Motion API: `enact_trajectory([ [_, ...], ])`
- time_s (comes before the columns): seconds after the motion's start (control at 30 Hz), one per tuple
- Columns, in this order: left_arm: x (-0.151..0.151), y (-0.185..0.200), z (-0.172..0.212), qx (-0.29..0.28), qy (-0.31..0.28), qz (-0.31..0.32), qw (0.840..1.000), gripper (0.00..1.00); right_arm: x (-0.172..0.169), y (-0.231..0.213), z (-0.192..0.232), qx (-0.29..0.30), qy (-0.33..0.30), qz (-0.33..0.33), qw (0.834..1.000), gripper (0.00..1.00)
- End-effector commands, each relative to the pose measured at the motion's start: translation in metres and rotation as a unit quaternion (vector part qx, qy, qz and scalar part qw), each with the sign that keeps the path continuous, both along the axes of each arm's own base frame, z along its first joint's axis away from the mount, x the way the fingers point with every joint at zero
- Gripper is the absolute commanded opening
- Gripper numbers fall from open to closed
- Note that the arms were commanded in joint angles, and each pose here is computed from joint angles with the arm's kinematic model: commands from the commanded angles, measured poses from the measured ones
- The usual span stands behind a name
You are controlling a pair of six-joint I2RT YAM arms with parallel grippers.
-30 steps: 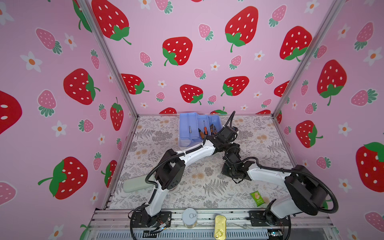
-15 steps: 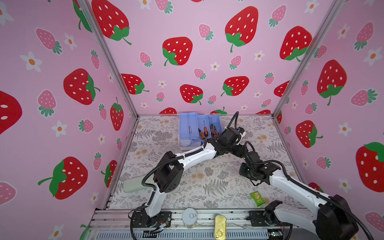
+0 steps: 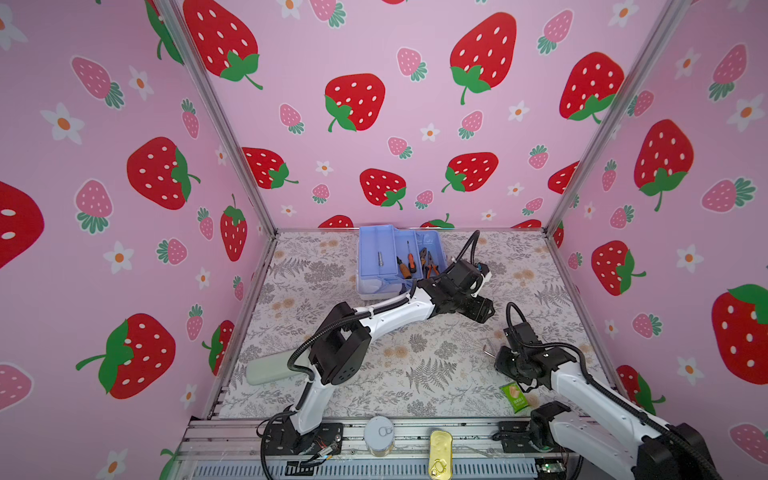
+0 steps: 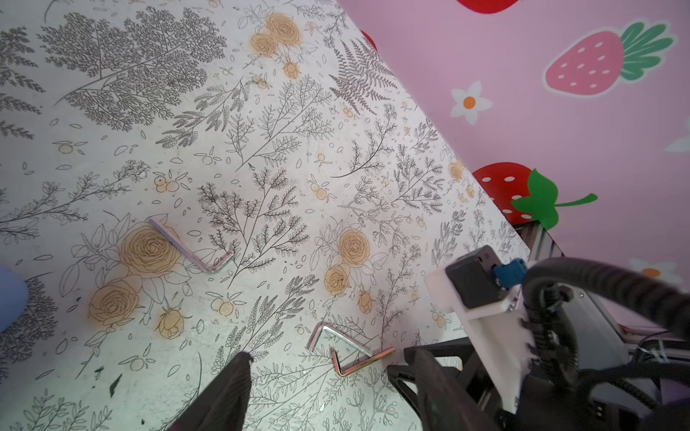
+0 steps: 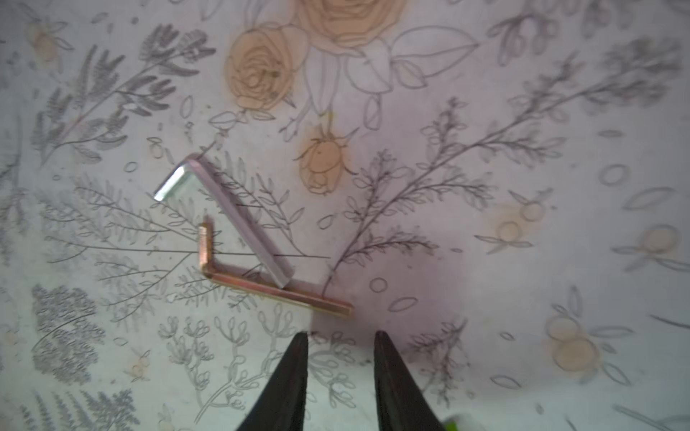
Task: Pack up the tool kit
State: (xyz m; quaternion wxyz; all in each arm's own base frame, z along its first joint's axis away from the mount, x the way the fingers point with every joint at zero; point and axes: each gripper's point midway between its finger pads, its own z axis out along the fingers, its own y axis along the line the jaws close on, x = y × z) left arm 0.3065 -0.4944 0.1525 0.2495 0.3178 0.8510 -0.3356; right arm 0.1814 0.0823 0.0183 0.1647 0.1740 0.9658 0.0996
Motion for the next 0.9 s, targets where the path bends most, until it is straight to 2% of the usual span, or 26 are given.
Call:
enact_trajectory([
  [0.0,-0.001,-0.001,-0.005,0.005,0.007,-0.006,1.0,0.71,-0.004,0.017,-0.013,0.041,0.014,0.009,0.999,0.32],
  [0.23,0.002,0.0,-0.008,0.006,0.009,-0.001,1.0,0.71,0.006,0.051,-0.025,0.049,0.023,0.053,0.997,0.28],
  [0.5,0.008,0.004,-0.012,0.008,0.012,0.006,1.0,0.71,0.046,0.096,-0.027,0.065,0.006,0.094,0.993,0.25],
  [0.7,0.01,0.006,-0.012,0.007,0.014,0.011,1.0,0.71,0.05,0.068,0.01,0.031,-0.043,0.071,0.996,0.23],
  [0.87,0.011,0.005,-0.015,0.008,0.021,0.015,1.0,0.71,0.029,0.018,0.027,-0.014,-0.051,0.028,0.998,0.26],
])
